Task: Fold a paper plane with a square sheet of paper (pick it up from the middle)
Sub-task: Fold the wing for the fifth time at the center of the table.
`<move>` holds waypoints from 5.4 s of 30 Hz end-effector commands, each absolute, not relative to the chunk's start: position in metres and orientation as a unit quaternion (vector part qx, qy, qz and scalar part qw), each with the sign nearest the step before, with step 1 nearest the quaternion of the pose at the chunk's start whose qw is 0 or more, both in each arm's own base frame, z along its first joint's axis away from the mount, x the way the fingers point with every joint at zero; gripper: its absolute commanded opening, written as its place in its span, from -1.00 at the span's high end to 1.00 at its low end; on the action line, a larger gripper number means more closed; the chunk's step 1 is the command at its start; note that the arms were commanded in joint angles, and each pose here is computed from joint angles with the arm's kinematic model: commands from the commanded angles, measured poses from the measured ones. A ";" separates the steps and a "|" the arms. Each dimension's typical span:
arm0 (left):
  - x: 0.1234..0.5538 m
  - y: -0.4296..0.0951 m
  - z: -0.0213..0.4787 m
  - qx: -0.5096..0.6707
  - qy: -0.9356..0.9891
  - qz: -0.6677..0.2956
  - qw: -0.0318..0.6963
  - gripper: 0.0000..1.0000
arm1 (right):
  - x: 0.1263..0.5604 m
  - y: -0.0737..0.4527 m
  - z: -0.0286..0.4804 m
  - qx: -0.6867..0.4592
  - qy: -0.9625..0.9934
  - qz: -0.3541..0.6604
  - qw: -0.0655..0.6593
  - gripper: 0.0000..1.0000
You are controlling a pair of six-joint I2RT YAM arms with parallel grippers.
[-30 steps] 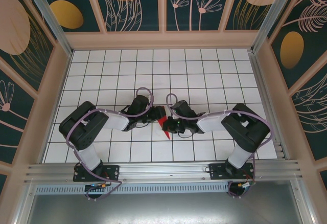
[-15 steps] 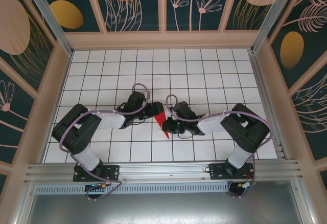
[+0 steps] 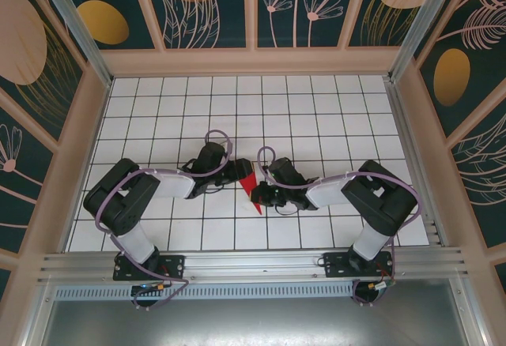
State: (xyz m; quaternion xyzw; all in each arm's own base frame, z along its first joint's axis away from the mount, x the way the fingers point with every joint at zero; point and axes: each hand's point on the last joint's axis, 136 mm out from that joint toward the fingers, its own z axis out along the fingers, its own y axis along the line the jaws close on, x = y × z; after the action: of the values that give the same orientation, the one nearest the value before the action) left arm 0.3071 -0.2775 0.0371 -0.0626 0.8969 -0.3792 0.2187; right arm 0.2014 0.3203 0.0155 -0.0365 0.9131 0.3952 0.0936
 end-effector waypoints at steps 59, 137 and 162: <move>0.280 -0.304 0.030 -0.064 0.892 -0.416 0.163 0.20 | 0.181 0.312 0.021 0.007 0.906 0.418 0.071 0.81; 0.265 -0.281 -0.021 -0.107 0.935 -0.304 0.148 0.56 | 0.128 0.283 0.005 -0.075 0.929 0.359 0.052 0.74; 0.284 -0.293 0.071 -0.047 0.912 -0.340 0.224 0.13 | 0.186 0.196 0.063 0.082 0.902 0.333 0.261 0.38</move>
State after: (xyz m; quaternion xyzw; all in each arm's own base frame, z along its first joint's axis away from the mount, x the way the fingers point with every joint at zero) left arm 0.2741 -0.2991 0.0443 -0.0610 0.9118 -0.3585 0.1908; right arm 0.1720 0.2245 0.0759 0.0317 0.8994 0.3687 0.2325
